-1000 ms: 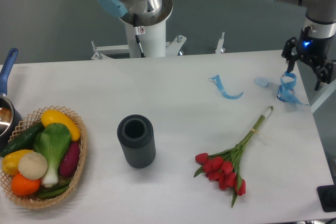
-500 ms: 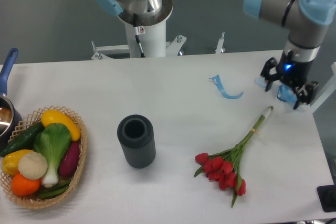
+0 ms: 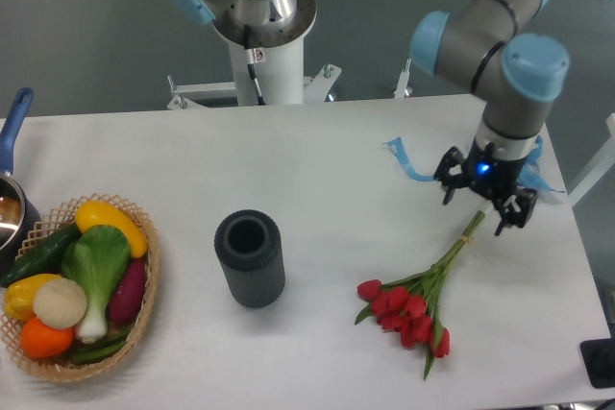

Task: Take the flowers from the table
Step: 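Move the open gripper over the green stems of the red tulips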

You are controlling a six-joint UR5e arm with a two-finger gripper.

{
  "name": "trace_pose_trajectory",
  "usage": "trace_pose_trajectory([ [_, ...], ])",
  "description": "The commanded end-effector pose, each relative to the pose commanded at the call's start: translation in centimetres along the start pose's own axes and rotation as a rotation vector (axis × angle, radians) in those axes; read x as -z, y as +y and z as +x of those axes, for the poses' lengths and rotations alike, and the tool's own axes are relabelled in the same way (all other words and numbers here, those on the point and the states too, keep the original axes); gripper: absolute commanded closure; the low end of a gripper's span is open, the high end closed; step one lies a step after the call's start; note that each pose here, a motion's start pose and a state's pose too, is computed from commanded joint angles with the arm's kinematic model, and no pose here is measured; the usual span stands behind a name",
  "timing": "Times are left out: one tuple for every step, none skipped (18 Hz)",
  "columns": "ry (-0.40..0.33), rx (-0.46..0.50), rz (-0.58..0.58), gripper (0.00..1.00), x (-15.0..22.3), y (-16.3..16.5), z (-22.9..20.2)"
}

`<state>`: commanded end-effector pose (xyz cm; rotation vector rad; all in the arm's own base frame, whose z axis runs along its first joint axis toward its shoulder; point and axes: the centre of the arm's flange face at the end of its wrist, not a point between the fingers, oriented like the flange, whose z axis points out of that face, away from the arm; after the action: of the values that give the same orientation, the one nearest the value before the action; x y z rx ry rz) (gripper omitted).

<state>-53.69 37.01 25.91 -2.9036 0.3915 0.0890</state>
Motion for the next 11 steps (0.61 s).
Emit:
trace_pose_trajectory([
  [0.000,-0.003,0.000,0.00,-0.2,-0.1,-0.2],
  [0.011,-0.003,-0.001,0.00,-0.9,-0.1,-0.3],
  [0.031,-0.009,-0.002,0.00,-2.1,-0.6,0.1],
  [0.048,-0.020,-0.003,0.00,-3.1,-1.3,0.7],
  [0.035,-0.011,0.004,0.00,-2.9,-1.7,0.4],
  [0.037,0.009,0.008,0.00,-3.5,-1.8,0.1],
  [0.038,0.014,0.012,0.00,-4.3,-1.9,-0.1],
  [0.026,0.013,0.014,0.00,-5.0,-1.8,-0.5],
  [0.019,0.010,0.015,0.00,-5.3,-1.7,-0.5],
  [0.020,0.006,0.015,0.00,-5.5,-1.7,-0.5],
  [0.026,0.006,0.014,0.00,-5.7,-1.6,-0.3],
])
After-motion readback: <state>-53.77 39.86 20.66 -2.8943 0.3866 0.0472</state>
